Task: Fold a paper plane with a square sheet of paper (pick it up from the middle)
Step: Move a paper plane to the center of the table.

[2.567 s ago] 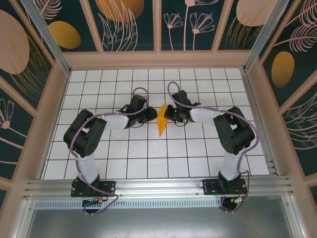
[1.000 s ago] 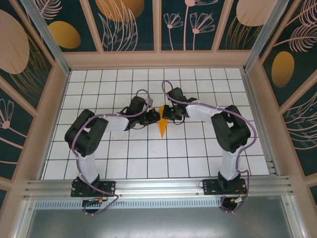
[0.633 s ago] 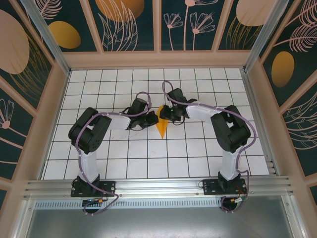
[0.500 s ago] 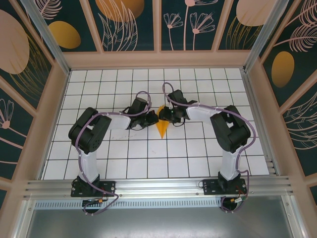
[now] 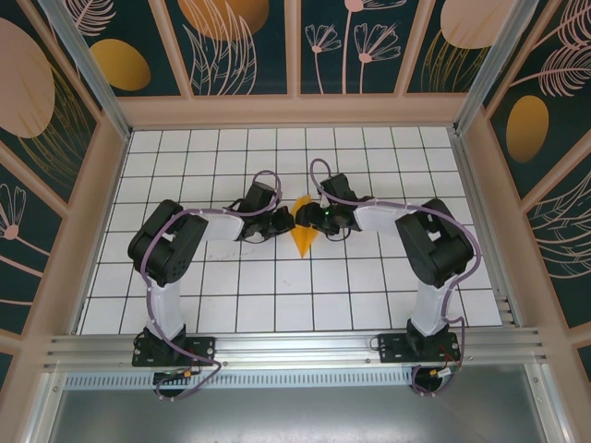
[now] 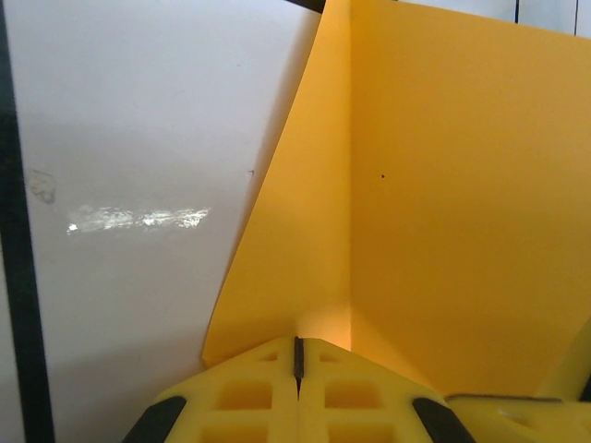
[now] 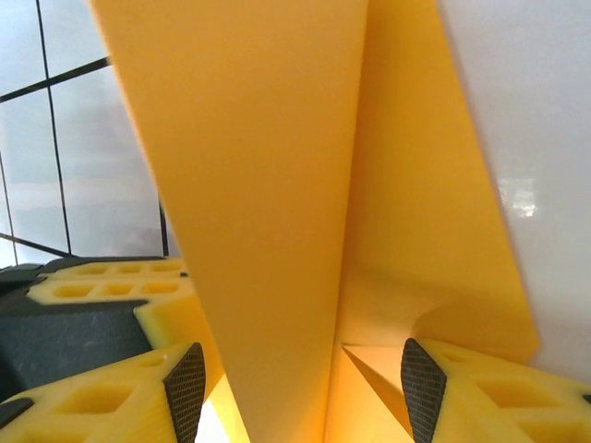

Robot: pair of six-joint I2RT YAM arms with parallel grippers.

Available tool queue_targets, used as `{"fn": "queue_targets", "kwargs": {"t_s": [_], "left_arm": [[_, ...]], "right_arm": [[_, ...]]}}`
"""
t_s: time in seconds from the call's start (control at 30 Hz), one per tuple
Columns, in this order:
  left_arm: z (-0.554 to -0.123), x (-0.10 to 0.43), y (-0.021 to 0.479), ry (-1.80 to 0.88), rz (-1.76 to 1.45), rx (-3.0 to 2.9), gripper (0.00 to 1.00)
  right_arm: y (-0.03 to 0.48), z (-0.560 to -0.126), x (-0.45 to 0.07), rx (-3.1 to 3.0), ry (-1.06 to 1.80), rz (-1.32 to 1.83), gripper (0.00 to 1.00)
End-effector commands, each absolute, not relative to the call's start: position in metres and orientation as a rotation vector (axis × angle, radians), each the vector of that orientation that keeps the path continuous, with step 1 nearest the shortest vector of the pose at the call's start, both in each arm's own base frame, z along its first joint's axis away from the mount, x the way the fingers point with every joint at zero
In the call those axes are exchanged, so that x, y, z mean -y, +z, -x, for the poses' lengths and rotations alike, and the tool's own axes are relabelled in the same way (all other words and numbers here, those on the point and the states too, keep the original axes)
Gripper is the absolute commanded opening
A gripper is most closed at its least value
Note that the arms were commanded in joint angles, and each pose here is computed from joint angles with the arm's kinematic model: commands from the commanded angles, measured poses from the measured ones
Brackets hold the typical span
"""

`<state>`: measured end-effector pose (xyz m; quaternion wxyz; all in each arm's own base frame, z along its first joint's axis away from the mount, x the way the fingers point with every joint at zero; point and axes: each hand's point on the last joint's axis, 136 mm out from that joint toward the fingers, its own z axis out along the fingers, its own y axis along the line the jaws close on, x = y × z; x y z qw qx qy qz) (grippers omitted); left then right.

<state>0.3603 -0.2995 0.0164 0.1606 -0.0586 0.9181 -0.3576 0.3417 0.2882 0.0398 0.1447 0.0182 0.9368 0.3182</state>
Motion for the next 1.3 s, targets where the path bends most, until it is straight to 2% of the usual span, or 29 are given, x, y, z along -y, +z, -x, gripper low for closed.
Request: {"fn": "queue_targets", "kwargs": {"t_s": [0.0,0.37,0.7,1.07,1.27], "left_arm": [[-0.361,0.291,0.002,-0.955,0.193,-2.661,0.01],[-0.362,0.290,0.001,-0.951,0.203,-2.664,0.01],[-0.362,0.291,0.002,-0.958,0.212,-2.664,0.01],[-0.361,0.295,0.009,-0.995,0.211,-2.660,0.01],[-0.361,0.300,0.026,-1.046,0.195,-2.635,0.10]], "right_arm": [[0.060,-0.341,-0.286,-2.644,0.958,-0.041,0.62],[0.055,-0.318,-0.294,-2.673,1.059,0.019,0.59],[0.062,-0.305,-0.308,-2.649,1.195,0.031,0.53],[0.037,-0.303,-0.307,-2.701,0.932,0.060,0.48],[0.027,-0.305,-0.301,-2.716,0.815,0.061,0.47]]}}
